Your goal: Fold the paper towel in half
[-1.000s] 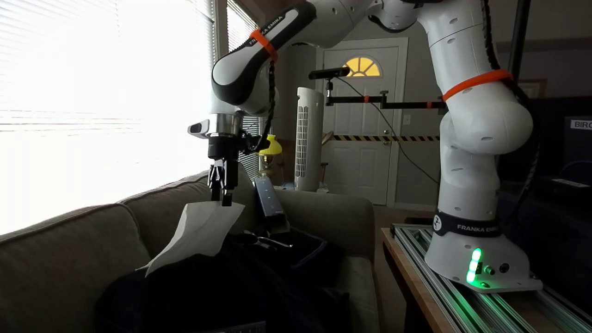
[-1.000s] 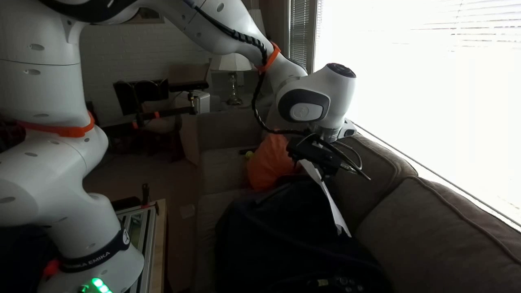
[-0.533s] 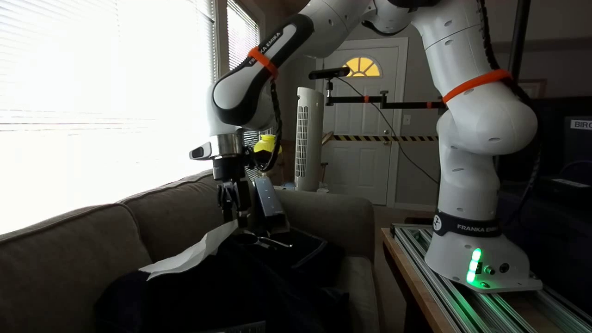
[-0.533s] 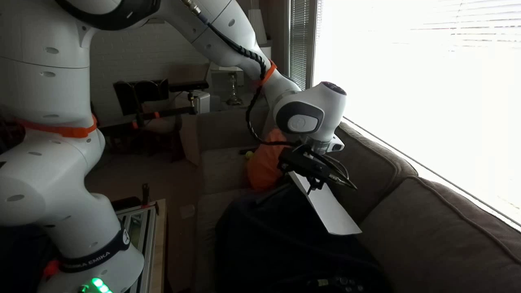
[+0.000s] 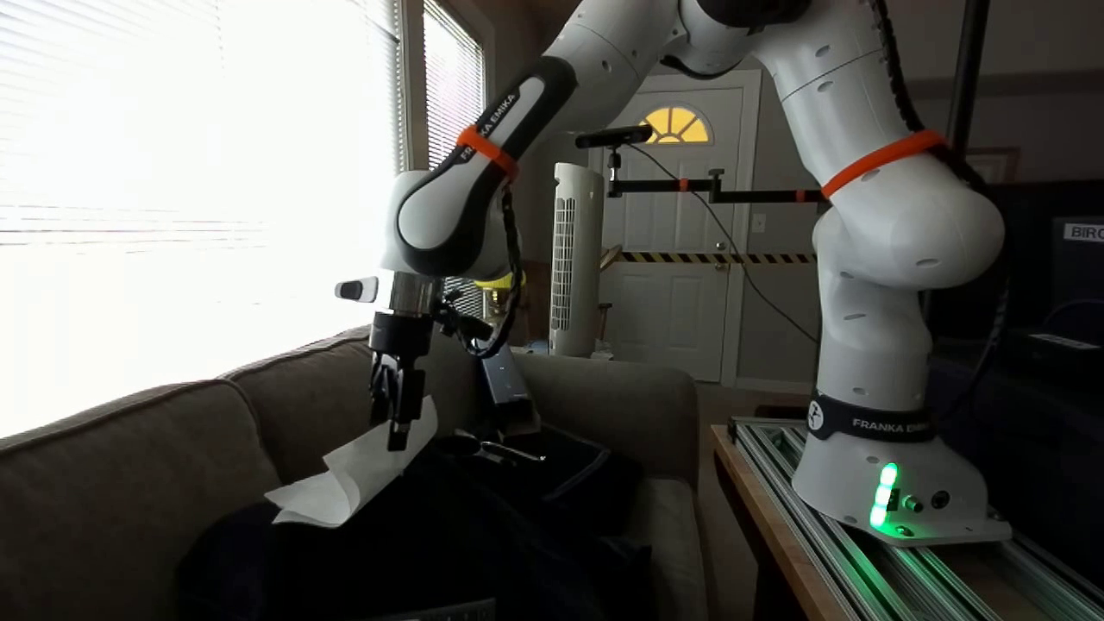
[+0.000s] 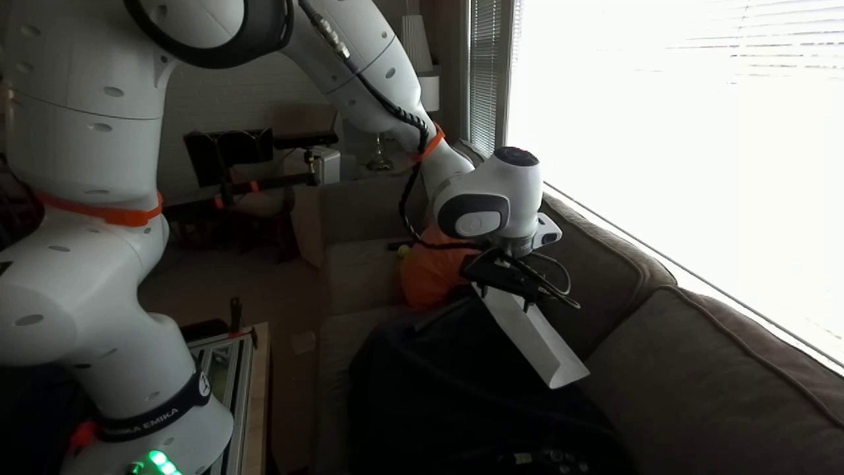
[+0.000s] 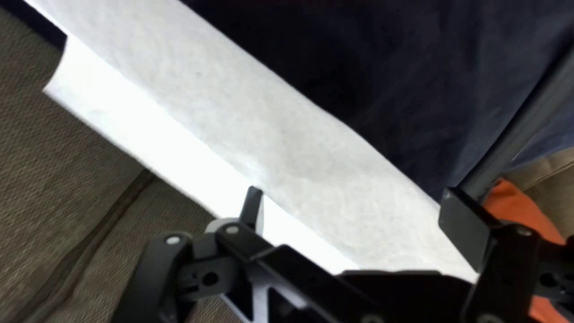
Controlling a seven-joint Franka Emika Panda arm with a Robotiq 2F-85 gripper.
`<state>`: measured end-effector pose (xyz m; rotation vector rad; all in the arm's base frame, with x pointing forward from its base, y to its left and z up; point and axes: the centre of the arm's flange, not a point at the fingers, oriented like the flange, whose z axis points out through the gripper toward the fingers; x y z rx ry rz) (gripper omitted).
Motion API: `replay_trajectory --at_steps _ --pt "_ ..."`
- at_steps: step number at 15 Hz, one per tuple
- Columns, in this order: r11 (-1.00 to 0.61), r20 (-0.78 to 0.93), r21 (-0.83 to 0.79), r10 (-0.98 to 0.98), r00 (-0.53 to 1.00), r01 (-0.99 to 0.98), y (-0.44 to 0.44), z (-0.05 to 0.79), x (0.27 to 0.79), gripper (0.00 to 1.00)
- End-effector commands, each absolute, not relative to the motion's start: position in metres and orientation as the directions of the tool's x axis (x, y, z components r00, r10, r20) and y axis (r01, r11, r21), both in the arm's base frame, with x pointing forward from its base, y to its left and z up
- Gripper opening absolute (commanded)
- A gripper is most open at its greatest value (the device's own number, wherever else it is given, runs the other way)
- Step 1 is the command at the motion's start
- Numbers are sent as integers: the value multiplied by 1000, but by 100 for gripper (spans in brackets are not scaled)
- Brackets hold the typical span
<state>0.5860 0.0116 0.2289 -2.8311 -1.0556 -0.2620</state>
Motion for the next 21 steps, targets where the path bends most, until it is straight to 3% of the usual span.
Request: replay_trajectory --at_steps 1,2,3,5,6,7,8,10,12,16,21 --pt "-792 311 76 596 740 606 16 205 593 100" --pt "-782 202 -28 605 770 622 17 210 586 100" --pt "-791 351 129 601 719 598 18 201 591 100" --pt "-783 196 -50 601 775 620 20 207 581 100" --pt "-793 343 147 602 721 592 20 194 591 100" --pt "-786 181 -35 602 778 617 22 205 579 100" --pt "-805 353 140 585 730 577 21 194 587 100" --pt "-801 222 4 585 780 599 23 204 577 100" --pt "-817 354 172 572 740 550 20 192 588 100" --pt "-823 400 237 568 719 517 12 208 584 100" --pt "-813 269 86 575 772 576 5 230 560 100"
